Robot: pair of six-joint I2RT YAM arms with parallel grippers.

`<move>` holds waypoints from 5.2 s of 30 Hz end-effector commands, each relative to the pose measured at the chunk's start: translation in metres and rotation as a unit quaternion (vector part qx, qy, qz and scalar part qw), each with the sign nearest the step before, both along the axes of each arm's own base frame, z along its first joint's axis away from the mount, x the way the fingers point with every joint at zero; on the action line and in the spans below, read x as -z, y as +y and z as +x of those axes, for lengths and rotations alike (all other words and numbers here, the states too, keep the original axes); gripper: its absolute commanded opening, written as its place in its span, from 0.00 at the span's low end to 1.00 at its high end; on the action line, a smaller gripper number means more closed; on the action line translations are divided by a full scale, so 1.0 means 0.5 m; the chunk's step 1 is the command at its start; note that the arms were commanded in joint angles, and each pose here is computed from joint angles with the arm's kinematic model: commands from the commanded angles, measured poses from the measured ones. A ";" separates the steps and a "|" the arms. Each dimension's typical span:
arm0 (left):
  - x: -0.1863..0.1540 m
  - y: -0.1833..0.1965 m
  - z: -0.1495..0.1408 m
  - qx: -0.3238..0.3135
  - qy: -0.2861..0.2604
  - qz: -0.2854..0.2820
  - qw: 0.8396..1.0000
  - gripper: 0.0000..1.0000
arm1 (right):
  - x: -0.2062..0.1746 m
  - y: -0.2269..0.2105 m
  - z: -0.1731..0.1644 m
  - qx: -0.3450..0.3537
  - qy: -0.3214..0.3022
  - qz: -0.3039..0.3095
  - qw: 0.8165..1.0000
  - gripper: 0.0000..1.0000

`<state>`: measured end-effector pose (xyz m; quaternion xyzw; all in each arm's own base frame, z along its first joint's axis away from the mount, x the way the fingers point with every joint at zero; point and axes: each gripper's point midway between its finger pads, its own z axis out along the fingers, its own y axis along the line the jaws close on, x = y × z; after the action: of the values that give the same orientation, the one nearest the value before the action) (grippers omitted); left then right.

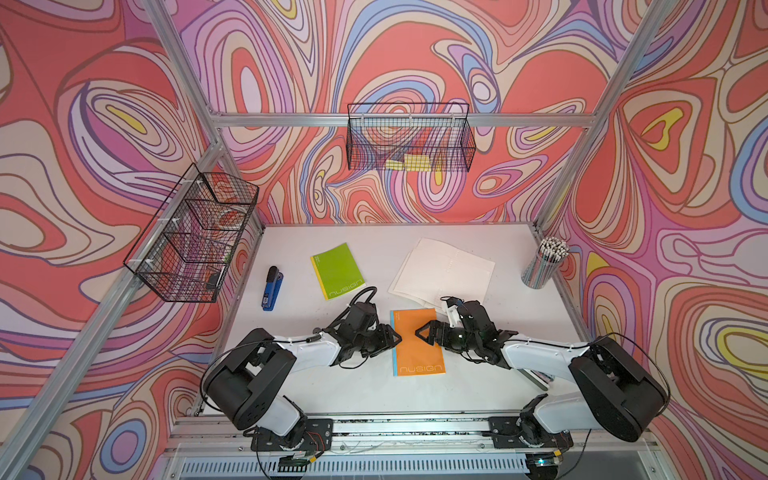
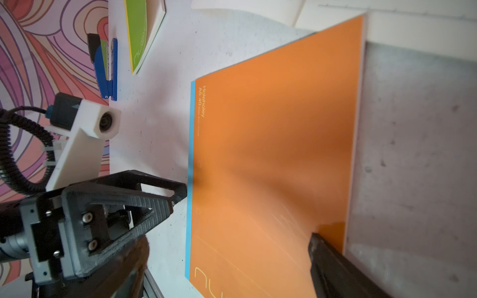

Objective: Close the notebook
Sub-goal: Pick up the notebook from the center of the board, then place the notebook at the notebook.

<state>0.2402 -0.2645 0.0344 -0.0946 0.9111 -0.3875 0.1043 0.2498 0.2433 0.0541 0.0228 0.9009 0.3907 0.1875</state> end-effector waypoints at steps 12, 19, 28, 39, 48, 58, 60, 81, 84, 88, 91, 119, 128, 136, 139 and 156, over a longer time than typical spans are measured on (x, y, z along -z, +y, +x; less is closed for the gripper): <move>0.043 0.011 -0.019 -0.008 -0.024 -0.046 0.999 0.45 | 0.072 -0.030 -0.048 0.003 0.056 -0.039 0.998 0.98; 0.028 -0.010 -0.019 0.015 -0.052 -0.088 0.995 0.29 | 0.073 -0.024 -0.043 0.002 0.057 -0.034 0.998 0.98; 0.027 -0.021 -0.016 0.017 -0.064 -0.118 0.991 0.07 | 0.074 -0.027 -0.047 0.000 0.057 -0.038 0.998 0.99; 0.003 -0.028 -0.008 0.028 -0.063 -0.101 0.992 0.00 | 0.015 -0.013 -0.019 -0.006 0.017 -0.028 0.999 0.98; -0.064 -0.015 -0.001 0.070 -0.080 -0.019 0.994 0.00 | -0.050 -0.006 0.003 -0.006 -0.016 -0.024 1.000 0.98; -0.119 -0.012 -0.013 0.096 -0.080 -0.003 0.992 0.00 | -0.118 0.005 0.027 -0.016 -0.052 -0.026 0.998 0.98; -0.131 -0.013 -0.015 0.106 -0.082 0.000 0.991 0.00 | -0.126 0.005 0.030 -0.013 -0.058 -0.024 0.998 0.98; -0.289 0.112 0.110 0.044 -0.137 0.020 0.989 0.00 | -0.138 0.007 0.035 -0.014 -0.072 -0.018 0.997 0.98; -0.303 0.131 0.134 0.032 -0.146 0.024 0.989 0.00 | -0.140 0.005 0.036 -0.016 -0.077 -0.022 0.997 0.98; -0.321 0.158 0.172 0.014 -0.165 0.036 0.986 0.00 | -0.155 0.006 0.041 -0.019 -0.099 -0.020 0.995 0.98; -0.335 0.177 0.204 -0.001 -0.180 0.048 0.983 0.00 | -0.162 0.002 0.049 -0.015 -0.106 -0.024 0.994 0.98; -0.365 0.302 0.458 -0.082 -0.200 0.042 0.975 0.00 | -0.185 0.037 0.171 -0.031 -0.111 0.014 0.993 0.98; -0.344 0.351 0.507 -0.115 -0.189 0.011 0.975 0.00 | -0.221 0.083 0.238 -0.050 -0.122 0.030 0.991 0.98; -0.331 0.385 0.527 -0.129 -0.183 -0.002 0.975 0.00 | -0.193 0.098 0.251 -0.053 -0.104 0.038 0.992 0.99; -0.318 0.396 0.530 -0.135 -0.178 -0.001 0.975 0.00 | -0.186 0.099 0.253 -0.051 -0.100 0.042 0.993 0.98; -0.168 0.448 0.523 -0.160 -0.091 0.046 0.982 0.00 | -0.154 0.093 0.255 -0.050 -0.083 0.039 0.994 0.98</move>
<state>0.5013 -0.0479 0.1254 -0.1980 0.8796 -0.3488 0.2557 0.3756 0.2907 0.1349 -0.0482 0.8673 0.4322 0.2422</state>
